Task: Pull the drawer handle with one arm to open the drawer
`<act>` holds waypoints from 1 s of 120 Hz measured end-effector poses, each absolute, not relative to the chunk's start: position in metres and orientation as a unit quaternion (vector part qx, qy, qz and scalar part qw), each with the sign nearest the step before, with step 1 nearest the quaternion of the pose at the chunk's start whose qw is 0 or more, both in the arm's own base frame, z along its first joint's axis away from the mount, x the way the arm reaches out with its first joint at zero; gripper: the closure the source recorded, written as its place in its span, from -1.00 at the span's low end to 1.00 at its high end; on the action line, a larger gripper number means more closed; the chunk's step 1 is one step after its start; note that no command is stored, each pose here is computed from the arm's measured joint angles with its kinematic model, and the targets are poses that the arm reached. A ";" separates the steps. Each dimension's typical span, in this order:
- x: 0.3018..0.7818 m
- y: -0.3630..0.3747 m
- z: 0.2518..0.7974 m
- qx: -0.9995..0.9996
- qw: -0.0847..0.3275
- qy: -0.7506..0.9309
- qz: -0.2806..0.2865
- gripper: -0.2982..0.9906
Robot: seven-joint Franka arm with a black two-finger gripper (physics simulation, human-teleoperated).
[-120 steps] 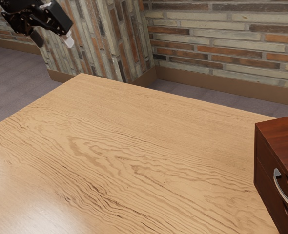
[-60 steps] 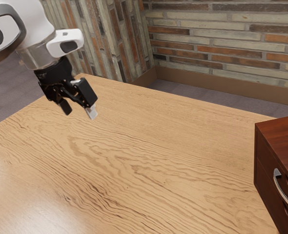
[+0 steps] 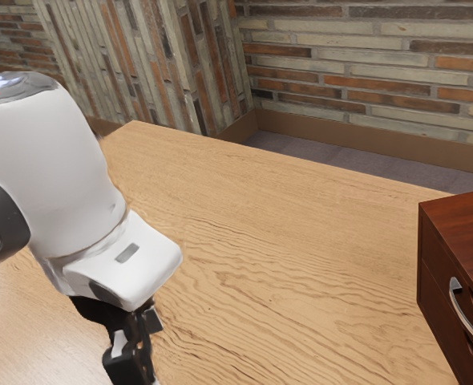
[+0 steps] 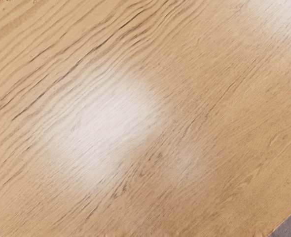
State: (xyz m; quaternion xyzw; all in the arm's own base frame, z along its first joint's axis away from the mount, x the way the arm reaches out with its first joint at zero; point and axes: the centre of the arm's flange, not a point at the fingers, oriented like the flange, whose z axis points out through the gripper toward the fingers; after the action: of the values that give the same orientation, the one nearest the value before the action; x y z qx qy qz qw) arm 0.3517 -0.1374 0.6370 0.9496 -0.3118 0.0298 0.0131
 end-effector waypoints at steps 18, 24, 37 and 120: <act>0.293 -0.190 0.627 0.860 -0.025 -0.509 0.041 -0.54; 0.271 -0.207 0.627 0.811 -0.037 -0.581 0.050 -0.54; 0.236 -0.231 0.631 0.703 -0.052 -0.706 0.073 -0.54; 0.378 -0.317 0.617 0.375 -0.209 -0.870 0.243 -0.54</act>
State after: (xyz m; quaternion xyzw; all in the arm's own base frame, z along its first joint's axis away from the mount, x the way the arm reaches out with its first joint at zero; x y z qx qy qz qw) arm 0.3784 -0.3172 0.6166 0.3752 -0.8697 0.2432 -0.2090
